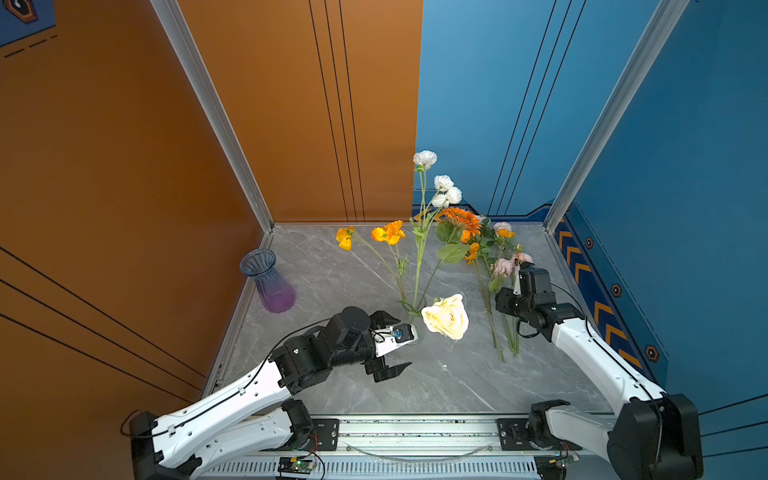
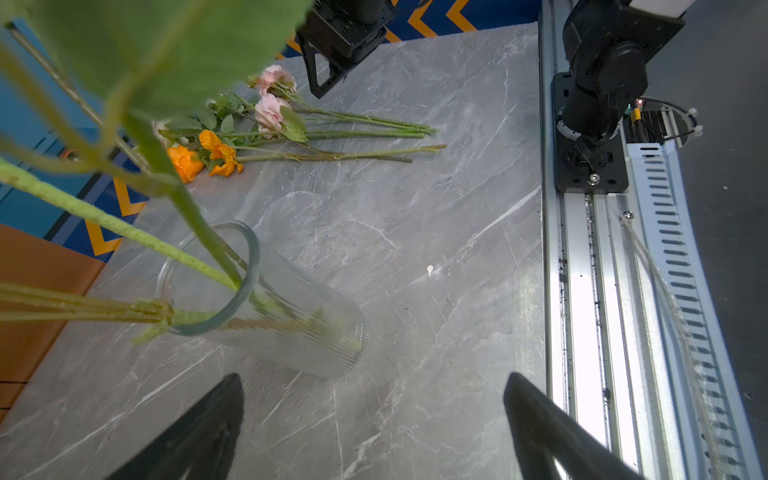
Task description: Arrange the flowers into the vase
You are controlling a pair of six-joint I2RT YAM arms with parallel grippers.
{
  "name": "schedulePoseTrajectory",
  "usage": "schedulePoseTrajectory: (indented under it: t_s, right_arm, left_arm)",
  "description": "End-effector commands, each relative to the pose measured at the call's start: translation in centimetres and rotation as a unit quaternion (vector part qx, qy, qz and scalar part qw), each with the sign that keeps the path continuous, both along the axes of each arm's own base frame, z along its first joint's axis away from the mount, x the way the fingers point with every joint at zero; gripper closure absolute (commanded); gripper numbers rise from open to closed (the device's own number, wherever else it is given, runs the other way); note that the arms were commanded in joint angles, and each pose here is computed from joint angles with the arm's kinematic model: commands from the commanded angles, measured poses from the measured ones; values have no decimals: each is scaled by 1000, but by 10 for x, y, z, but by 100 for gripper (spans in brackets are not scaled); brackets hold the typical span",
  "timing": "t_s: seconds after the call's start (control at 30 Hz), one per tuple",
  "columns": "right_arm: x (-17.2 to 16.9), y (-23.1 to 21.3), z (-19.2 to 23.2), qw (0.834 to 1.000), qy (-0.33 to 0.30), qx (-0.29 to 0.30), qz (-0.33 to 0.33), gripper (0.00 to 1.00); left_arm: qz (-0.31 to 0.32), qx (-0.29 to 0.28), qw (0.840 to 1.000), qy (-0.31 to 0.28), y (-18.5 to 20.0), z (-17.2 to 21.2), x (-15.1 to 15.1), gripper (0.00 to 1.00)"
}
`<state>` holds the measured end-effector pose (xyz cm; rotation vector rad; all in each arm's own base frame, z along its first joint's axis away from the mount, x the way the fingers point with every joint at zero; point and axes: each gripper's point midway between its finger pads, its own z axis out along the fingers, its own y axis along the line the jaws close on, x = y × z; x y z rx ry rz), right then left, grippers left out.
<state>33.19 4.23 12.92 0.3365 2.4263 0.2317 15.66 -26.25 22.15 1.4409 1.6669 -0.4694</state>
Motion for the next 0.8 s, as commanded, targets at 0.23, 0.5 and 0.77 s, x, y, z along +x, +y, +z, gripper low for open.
schedulePoseTrajectory:
  t_s: [0.23, 0.5, 0.77]
  right_arm:
    - [-3, 13, -54, 991, 131, 4, 39, 66]
    - [-22, 6, -82, 979, 197, -51, 31, 65]
    - [-21, 12, -98, 970, 227, -75, 47, 71]
  left_arm:
    - [-10, -8, 1000, 19, 0, 9, 4, 2]
    - [-11, -18, 999, 37, -1, 11, 9, 2]
    - [-10, -22, 999, 35, 0, 13, 8, 2]
